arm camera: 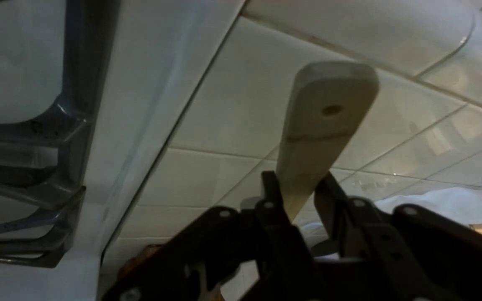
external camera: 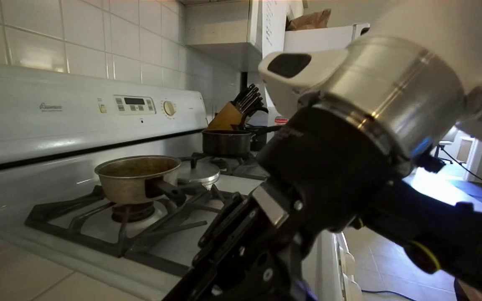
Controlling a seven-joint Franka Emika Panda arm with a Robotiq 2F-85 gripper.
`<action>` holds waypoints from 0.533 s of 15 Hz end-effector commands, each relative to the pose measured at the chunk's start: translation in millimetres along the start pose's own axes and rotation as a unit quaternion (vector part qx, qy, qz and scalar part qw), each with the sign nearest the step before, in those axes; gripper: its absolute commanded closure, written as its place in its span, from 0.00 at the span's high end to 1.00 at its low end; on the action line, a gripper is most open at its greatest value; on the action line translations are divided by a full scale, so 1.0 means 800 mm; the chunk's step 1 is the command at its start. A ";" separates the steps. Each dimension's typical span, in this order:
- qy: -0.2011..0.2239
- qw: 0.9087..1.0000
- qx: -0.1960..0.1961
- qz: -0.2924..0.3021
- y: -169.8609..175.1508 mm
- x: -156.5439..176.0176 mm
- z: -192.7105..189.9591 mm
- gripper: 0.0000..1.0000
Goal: Use the wooden spoon to stir in the pot
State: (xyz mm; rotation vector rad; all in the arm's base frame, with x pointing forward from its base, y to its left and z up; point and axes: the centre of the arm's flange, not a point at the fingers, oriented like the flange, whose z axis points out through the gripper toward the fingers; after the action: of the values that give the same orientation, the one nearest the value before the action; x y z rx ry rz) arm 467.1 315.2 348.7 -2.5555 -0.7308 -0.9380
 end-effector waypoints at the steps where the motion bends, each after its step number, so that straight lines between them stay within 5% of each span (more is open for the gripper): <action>1: -0.003 1.000 -0.015 -0.022 0.002 0.004 0.045 0.07; 5: 0.001 0.999 -0.018 -0.030 0.000 0.010 0.067 0.07; 7: 0.005 0.999 -0.019 -0.031 0.000 0.018 0.069 0.52; 8: 0.006 0.999 -0.019 -0.034 0.001 0.020 0.070 0.59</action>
State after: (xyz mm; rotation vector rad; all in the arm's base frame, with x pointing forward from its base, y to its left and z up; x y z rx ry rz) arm 492.8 326.3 319.4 -2.5750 -0.7883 -0.9551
